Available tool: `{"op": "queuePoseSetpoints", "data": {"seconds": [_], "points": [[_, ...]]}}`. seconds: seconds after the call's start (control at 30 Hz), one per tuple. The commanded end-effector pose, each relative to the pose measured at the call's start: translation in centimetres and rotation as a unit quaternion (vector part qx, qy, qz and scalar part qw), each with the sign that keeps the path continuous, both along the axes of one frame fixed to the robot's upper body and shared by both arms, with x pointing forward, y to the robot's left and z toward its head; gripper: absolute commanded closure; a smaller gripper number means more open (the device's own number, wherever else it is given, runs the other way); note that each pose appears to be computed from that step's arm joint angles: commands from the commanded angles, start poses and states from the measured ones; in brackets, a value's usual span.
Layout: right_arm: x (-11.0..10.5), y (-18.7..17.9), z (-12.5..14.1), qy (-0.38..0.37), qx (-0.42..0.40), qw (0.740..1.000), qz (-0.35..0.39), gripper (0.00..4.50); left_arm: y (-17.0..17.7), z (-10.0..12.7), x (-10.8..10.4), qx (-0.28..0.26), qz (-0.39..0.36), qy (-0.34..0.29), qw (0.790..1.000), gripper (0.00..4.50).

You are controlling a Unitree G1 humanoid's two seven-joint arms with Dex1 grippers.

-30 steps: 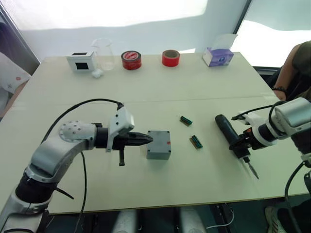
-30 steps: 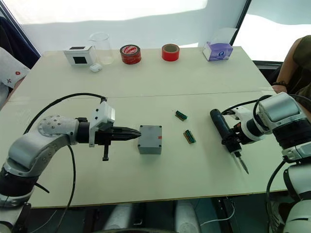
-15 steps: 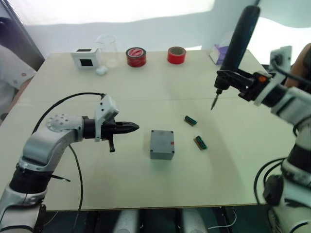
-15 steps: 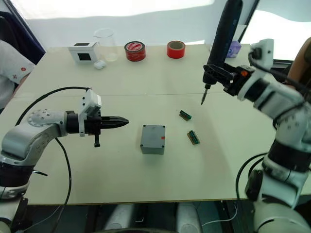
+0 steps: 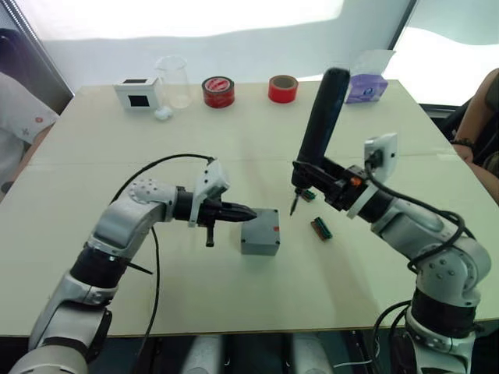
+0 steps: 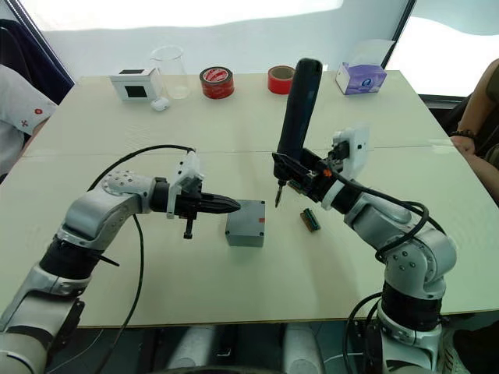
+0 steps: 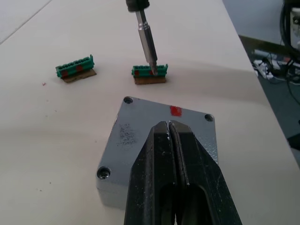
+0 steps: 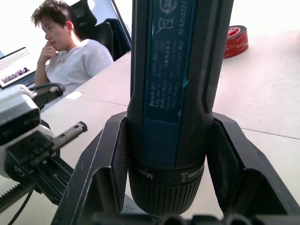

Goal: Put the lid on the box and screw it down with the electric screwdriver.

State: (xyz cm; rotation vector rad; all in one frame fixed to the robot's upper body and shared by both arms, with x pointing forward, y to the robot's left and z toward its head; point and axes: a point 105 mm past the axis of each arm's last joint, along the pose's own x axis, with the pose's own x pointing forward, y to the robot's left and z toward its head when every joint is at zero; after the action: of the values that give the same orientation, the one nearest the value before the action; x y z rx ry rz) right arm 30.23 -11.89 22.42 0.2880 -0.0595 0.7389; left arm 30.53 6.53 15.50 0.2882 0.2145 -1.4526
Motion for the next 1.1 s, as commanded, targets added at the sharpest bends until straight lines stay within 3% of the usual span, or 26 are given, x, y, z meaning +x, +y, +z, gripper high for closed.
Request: {"op": "queuePoseSetpoints", "data": {"seconds": [0.03, 0.6, 1.1], "points": [[-1.1, 1.7, 1.6, -0.059, 0.007, 0.998, 0.018, 2.73, -0.6, -1.1, 0.7, 0.034, -0.005, -0.031, 0.999, 4.50], [0.2, 2.4, 0.5, -0.083, -0.002, 0.996, -0.026, 2.73, -0.3, -1.5, 0.8, 0.043, -0.003, -0.036, 0.998, 4.50], [0.1, 2.0, -2.8, -0.075, -0.055, 0.995, -0.032, 2.73, -0.5, -1.9, 0.3, 0.052, -0.008, -0.037, 0.998, 4.50]]}}
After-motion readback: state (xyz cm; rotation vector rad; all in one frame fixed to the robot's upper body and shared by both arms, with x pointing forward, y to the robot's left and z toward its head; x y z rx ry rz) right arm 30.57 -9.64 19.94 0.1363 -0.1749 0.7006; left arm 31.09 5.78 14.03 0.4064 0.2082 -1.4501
